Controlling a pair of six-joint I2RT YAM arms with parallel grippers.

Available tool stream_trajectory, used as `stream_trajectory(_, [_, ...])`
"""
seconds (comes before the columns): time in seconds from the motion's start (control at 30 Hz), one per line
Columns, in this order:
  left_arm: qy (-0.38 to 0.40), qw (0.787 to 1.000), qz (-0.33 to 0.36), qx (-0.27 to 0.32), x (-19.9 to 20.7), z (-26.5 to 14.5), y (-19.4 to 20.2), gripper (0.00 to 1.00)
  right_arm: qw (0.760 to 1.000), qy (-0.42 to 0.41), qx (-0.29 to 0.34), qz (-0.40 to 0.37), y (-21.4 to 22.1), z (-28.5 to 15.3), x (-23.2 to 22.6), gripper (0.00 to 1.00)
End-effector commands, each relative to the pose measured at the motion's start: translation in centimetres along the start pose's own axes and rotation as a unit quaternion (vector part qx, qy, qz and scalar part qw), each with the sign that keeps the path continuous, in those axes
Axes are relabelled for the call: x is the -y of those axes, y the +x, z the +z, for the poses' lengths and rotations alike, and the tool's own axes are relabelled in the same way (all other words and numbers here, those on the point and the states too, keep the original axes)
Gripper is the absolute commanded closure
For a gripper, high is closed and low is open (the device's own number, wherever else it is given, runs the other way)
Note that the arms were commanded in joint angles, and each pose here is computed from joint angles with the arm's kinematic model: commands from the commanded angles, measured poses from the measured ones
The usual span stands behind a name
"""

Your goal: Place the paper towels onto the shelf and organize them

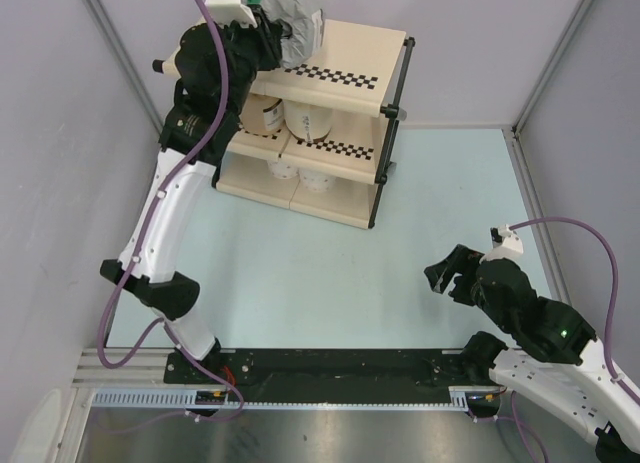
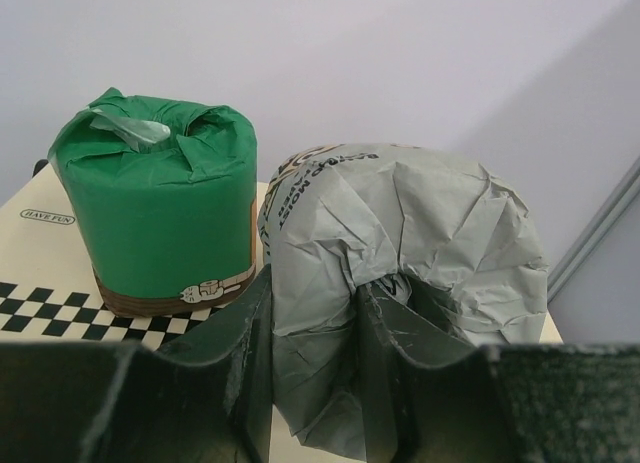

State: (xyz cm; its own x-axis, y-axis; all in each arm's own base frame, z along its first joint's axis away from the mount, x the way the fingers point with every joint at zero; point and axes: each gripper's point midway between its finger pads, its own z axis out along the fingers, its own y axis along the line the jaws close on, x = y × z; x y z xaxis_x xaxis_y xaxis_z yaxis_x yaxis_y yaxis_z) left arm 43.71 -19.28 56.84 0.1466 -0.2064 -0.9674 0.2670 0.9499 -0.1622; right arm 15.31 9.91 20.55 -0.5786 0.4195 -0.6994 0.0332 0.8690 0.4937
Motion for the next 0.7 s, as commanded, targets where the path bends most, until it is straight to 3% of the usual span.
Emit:
stream_trajectory(0.0, [0.002, 0.997, -0.025, 0.075, 0.0, -1.1, -5.0, 0.71, 1.000, -0.006, 0.018, 0.017, -1.1, -0.4, -0.4, 0.18])
stream_trajectory(0.13, [-0.003, 0.998, -0.012, 0.062, -0.2, -0.3, -3.6, 0.71, 1.000, -0.006, 0.016, 0.014, -1.0, -0.3, -0.4, 0.18])
stream_trajectory(0.23, [-0.010, 0.999, -0.006, 0.053, -0.5, 0.0, -2.8, 0.64, 1.000, -0.006, 0.016, 0.013, -0.9, -0.3, -0.4, 0.18])
stream_trajectory(0.67, [-0.024, 0.999, 0.013, 0.019, -1.3, 0.9, 0.2, 0.66, 1.000, -0.005, 0.013, 0.012, -0.8, -0.2, -0.5, 0.18])
